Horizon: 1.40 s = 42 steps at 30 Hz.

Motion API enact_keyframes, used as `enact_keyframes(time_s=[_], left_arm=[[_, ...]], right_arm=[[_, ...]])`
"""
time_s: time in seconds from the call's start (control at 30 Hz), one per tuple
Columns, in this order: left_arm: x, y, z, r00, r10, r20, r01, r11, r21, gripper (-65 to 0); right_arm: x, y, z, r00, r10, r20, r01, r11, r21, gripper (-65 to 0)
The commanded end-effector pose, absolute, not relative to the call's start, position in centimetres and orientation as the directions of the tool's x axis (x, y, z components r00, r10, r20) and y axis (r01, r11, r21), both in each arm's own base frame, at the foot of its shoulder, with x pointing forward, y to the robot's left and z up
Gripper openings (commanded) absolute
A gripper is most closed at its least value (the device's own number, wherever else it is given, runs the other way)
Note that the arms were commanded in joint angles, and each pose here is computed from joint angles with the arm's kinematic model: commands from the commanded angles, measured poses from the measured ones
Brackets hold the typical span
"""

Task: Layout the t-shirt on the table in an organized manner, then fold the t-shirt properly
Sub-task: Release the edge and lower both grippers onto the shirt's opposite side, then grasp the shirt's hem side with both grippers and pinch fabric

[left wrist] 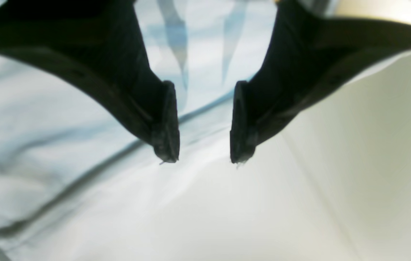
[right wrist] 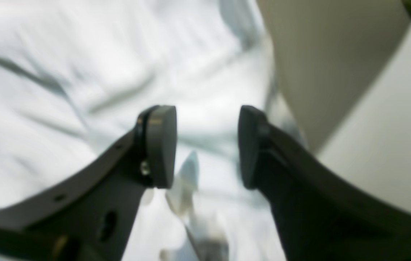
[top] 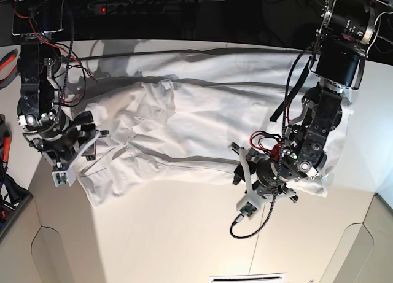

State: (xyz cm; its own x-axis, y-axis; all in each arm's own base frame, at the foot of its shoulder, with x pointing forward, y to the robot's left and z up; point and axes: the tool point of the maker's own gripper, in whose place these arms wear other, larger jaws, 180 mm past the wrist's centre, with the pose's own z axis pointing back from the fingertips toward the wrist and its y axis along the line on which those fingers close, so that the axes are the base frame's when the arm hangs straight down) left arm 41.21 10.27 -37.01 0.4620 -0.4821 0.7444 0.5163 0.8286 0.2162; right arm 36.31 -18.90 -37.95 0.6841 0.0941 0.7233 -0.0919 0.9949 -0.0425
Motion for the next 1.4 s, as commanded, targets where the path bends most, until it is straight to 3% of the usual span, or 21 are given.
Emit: enact_keyframes(time_s=[0.0, 0.13, 0.37, 0.53, 0.6, 0.67, 0.93, 1.3, 1.37], left_arm=[[42.5, 11.3, -35.1, 0.428, -0.464, 0.775, 0.485, 0.842, 0.236, -38.1], [43.1, 13.6, -34.3, 0.442, -0.429, 0.788, 0.432, 0.871, 0.232, -38.1], [43.1, 14.1, -34.3, 0.452, -0.411, 0.792, 0.420, 0.881, 0.218, -38.1], [42.8, 14.0, -34.7, 0.458, -0.411, 0.788, 0.422, 0.881, 0.214, -38.1], [42.8, 14.0, -34.7, 0.458, -0.410, 0.788, 0.422, 0.881, 0.213, -38.1], [42.8, 14.0, -34.7, 0.458, -0.411, 0.788, 0.422, 0.881, 0.214, -38.1], [42.7, 14.1, -34.7, 0.459, -0.411, 0.788, 0.422, 0.881, 0.213, -38.1], [42.6, 14.0, -34.9, 0.463, -0.410, 0.786, 0.423, 0.881, 0.211, -38.1], [42.6, 14.0, -34.9, 0.463, -0.410, 0.786, 0.423, 0.881, 0.211, -38.1]], right_arm=[[37.9, -18.2, -36.1, 0.636, 0.073, 0.768, -0.091, 0.996, -0.019, -38.7], [39.3, -15.7, -36.8, 0.649, 0.007, 0.761, -0.085, 0.994, 0.063, -38.7], [39.4, -13.0, -43.0, 0.782, -0.090, 0.617, -0.021, 0.985, 0.171, -38.7], [39.4, -10.5, -43.7, 0.792, -0.142, 0.593, -0.017, 0.967, 0.255, -38.8], [39.7, -9.4, -43.3, 0.778, -0.155, 0.608, -0.037, 0.956, 0.292, -47.1], [40.1, -8.8, -42.9, 0.761, -0.171, 0.626, -0.040, 0.951, 0.308, -64.7], [43.2, -8.2, -39.8, 0.689, -0.187, 0.700, -0.064, 0.947, 0.316, -65.0], [51.1, -8.9, -29.3, 0.450, -0.172, 0.876, -0.124, 0.960, 0.253, -65.0], [51.7, -8.9, -28.2, 0.432, -0.167, 0.887, -0.129, 0.961, 0.244, -53.7]])
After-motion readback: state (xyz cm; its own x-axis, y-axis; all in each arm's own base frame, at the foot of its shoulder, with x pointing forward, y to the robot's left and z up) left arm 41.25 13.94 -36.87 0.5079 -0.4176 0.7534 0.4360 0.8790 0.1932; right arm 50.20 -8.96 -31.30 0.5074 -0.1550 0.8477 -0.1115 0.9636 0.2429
